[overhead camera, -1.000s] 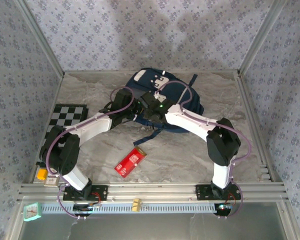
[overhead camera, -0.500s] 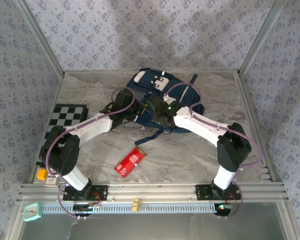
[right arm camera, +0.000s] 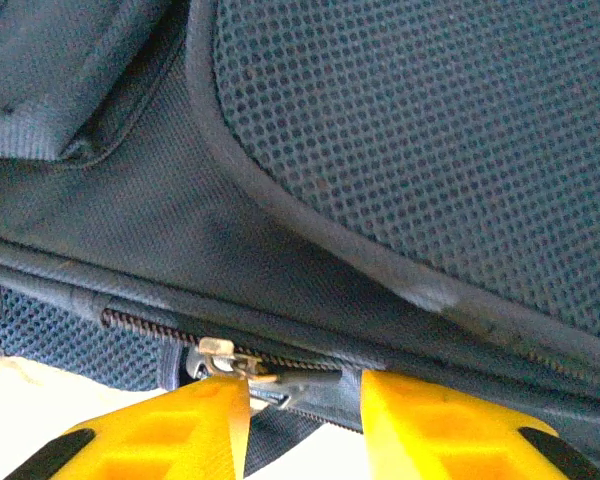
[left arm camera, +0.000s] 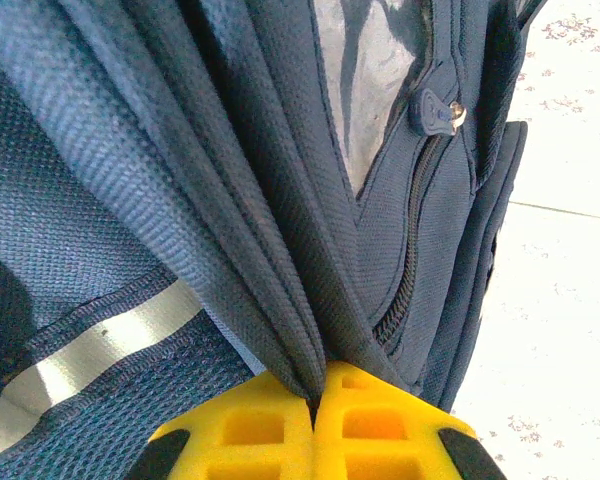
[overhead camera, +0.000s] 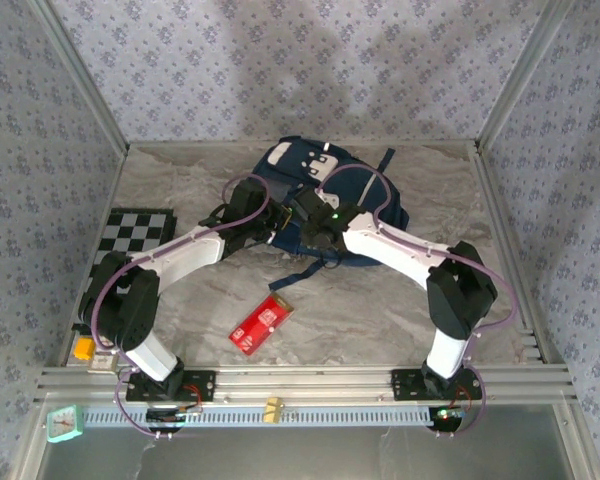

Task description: Pack books, pencil case, and school supplies into a backpack

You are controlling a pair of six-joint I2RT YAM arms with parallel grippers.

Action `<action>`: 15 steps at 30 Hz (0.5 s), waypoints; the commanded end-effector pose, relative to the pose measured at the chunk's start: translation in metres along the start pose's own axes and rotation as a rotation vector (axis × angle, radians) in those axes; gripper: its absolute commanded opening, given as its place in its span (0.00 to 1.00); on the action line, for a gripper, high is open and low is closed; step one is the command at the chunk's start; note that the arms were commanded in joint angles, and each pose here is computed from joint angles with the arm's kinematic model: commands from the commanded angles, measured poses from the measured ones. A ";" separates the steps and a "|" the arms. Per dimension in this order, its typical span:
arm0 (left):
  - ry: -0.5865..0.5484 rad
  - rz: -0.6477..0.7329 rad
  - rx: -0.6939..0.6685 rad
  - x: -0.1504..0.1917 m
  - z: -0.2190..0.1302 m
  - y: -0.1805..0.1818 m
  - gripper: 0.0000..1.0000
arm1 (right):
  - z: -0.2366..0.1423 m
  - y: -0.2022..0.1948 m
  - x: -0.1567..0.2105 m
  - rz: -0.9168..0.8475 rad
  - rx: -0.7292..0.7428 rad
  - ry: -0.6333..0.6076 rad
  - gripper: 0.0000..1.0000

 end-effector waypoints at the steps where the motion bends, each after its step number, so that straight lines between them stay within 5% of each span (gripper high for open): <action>1: -0.004 0.036 0.108 -0.002 -0.017 -0.031 0.00 | 0.008 0.001 -0.006 -0.041 -0.001 -0.028 0.37; 8: 0.005 0.026 0.108 -0.001 -0.013 -0.030 0.00 | 0.018 0.016 -0.020 -0.061 -0.077 -0.057 0.37; 15: 0.002 0.033 0.104 -0.002 -0.013 -0.031 0.00 | 0.017 0.015 -0.029 -0.103 -0.053 -0.097 0.19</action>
Point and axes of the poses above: each hand's point on the last joint's axis, 136 mm out from that joint toward the fingers, its own z axis out along the fingers, its own y axis along the line the jaws close on, x = y × z, the point moved 6 cm from there along -z, back along the fingers, and after that the axes turned 7 degrees about z, right-handed, at the moved point
